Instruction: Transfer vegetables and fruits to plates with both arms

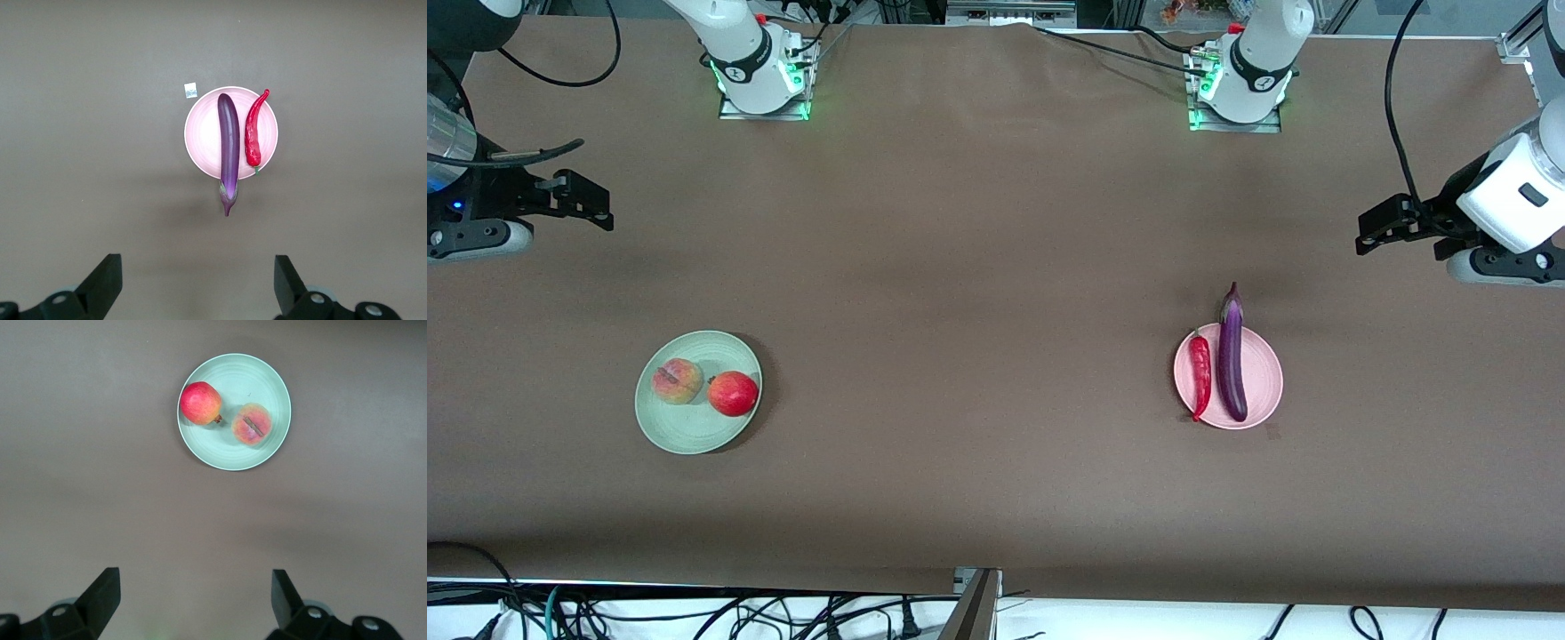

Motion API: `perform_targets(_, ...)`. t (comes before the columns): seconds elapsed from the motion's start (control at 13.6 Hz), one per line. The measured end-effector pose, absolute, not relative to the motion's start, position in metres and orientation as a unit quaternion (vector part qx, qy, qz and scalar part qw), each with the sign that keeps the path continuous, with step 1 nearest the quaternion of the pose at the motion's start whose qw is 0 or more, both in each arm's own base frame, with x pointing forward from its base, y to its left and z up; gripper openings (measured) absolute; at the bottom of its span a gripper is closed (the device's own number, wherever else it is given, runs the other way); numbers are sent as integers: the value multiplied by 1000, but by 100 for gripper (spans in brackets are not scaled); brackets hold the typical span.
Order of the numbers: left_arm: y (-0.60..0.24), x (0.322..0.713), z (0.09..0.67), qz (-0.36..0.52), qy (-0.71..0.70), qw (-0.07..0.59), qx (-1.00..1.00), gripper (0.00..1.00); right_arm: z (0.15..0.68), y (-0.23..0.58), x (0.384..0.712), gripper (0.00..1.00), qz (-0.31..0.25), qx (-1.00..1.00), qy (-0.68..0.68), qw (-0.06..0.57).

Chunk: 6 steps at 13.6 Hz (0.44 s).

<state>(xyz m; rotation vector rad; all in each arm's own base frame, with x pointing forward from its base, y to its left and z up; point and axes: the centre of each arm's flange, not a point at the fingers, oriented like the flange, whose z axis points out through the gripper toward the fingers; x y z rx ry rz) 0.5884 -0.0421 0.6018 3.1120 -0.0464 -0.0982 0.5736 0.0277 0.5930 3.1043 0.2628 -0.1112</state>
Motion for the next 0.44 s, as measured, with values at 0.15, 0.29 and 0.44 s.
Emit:
perform_targets(0.15,-42,588,602,-32,-15,14,999,100,591,28,575,100,-38,996,84,12)
perform_targets(0.29,-42,588,602,-32,-15,14,999,100,589,28,576,100,-39,996,84,12)
perform_targets(0.44,-42,588,602,-32,-15,14,999,100,589,28,576,100,-39,996,84,12)
